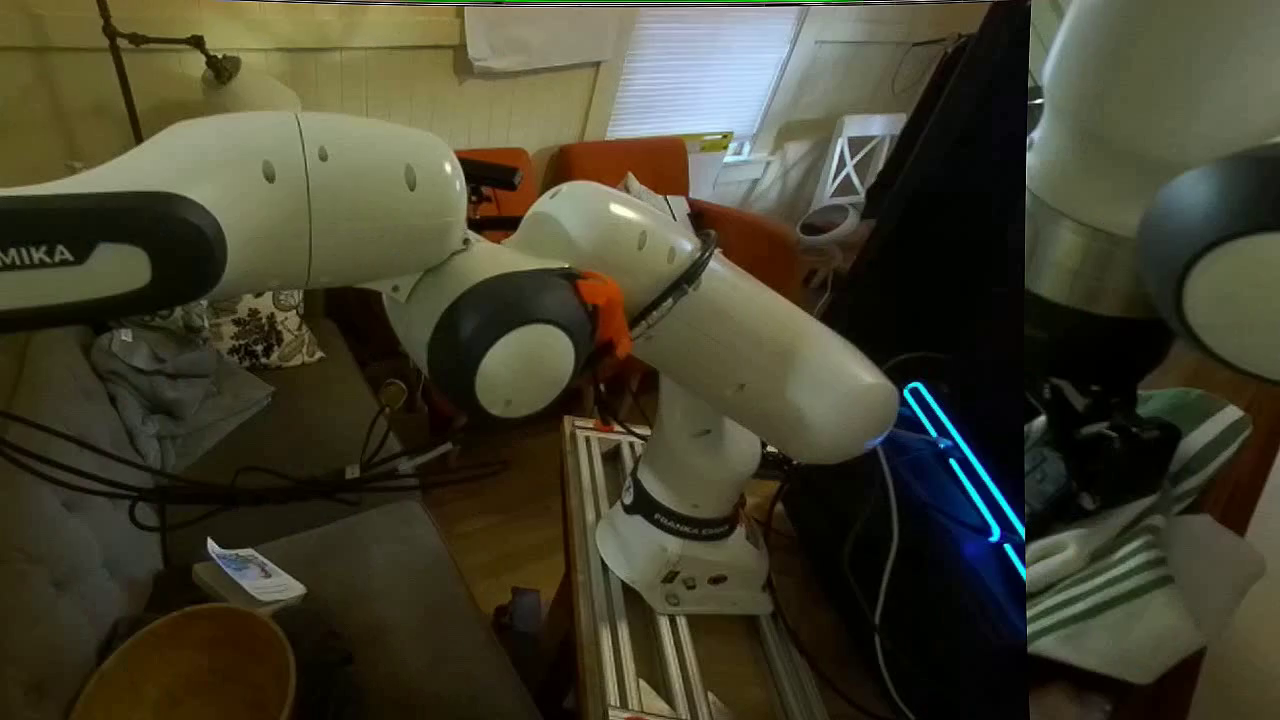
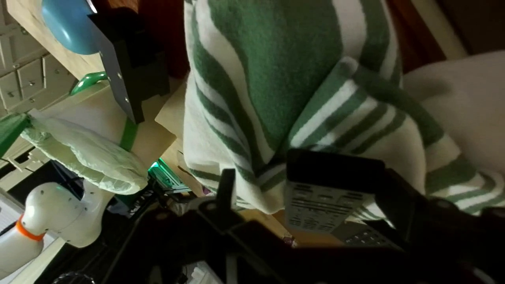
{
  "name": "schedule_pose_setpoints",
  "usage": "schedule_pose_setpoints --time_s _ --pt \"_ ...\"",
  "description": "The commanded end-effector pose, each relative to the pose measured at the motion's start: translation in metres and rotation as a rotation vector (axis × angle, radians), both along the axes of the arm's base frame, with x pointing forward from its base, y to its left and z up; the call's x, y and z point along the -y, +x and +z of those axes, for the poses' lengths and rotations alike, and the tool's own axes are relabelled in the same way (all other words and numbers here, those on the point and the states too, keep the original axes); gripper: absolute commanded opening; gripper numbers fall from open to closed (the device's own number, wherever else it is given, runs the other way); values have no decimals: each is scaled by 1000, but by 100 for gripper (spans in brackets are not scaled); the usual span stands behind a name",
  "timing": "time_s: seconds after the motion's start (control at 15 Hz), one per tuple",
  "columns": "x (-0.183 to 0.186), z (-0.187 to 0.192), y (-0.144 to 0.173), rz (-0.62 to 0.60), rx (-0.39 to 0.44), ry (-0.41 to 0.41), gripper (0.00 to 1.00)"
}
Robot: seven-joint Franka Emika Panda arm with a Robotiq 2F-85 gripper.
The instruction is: Move the black remote from the counter to the bowl
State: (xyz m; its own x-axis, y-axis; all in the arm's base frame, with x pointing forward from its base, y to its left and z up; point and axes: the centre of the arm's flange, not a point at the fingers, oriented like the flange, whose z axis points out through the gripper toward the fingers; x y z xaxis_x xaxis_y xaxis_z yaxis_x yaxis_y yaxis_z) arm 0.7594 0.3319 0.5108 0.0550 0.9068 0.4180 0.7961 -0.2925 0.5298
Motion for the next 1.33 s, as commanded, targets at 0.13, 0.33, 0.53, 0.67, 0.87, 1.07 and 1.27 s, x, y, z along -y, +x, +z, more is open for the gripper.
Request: schedule_pose_setpoints --time_s 0.13,0.33,0.53,0.67,0.87,1.07,1.27 --pt "-22 14 69 4 -22 45 44" --pt "-24 12 67 33 -43 48 27" --pt "-25 34 41 102 -12 35 26" --pt "-22 63 11 145 56 -7 26" --pt "-19 105 -23 163 118 -42 26" --pt "-10 129 -49 126 77 -106 26" --pt "10 126 -80 137 -27 -153 26"
